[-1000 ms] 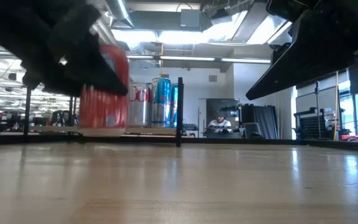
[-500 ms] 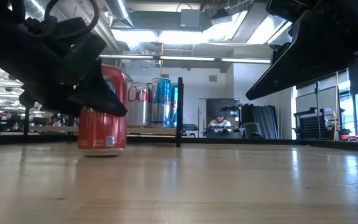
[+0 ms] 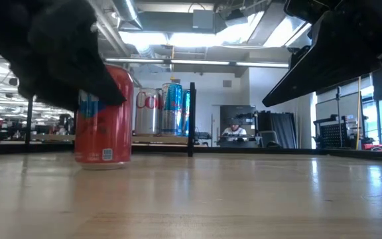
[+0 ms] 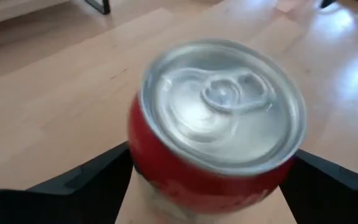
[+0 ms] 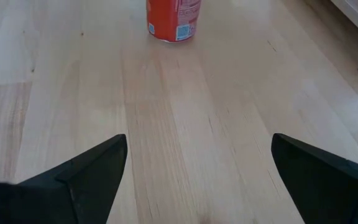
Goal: Place canned beverage on shelf
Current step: Put the bottom red soda can on the shelf
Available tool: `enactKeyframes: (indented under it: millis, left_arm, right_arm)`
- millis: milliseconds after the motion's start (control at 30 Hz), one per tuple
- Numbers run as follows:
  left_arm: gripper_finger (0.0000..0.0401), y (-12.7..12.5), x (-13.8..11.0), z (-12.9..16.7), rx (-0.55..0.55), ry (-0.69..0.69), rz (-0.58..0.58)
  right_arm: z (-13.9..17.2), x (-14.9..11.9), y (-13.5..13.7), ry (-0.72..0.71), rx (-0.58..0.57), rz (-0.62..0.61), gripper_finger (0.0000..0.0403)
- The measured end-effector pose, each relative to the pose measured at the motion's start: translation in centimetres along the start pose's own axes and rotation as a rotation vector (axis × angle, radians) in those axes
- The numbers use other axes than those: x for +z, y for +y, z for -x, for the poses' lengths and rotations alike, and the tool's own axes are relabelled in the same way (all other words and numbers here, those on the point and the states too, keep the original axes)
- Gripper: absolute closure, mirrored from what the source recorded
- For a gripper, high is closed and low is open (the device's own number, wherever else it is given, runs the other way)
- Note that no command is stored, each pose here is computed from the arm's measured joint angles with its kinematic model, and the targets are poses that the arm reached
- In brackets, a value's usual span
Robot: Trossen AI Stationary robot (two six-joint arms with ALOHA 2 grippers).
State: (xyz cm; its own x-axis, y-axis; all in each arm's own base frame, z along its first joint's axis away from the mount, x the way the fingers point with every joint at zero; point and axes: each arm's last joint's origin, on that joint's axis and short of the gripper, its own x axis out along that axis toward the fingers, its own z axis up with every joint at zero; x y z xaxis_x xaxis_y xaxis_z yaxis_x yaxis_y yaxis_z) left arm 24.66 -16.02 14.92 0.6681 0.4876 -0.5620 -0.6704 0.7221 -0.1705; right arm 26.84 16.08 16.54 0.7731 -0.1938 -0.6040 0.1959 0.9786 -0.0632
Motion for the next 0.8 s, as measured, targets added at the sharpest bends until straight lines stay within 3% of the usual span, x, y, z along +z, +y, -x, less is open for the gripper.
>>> enactKeyframes:
  millis: [367, 667, 800]
  left_arm:
    - [0.0051, 0.2, 2.7, 2.7, -0.100, 0.008, -0.040]
    - [0.0051, 0.4, 4.4, 4.0, -0.224, 0.084, -0.317]
    - [0.0051, 0.7, 5.2, 3.8, -0.224, 0.061, -0.426]
  right_arm:
    - [0.0, 0.0, 0.0, 0.000, 0.000, 0.000, 0.0020]
    - [0.0, 0.0, 0.0, 0.002, 0.003, 0.000, 0.0020]
    - [0.0, 0.0, 0.0, -0.001, -0.001, -0.001, 0.0020]
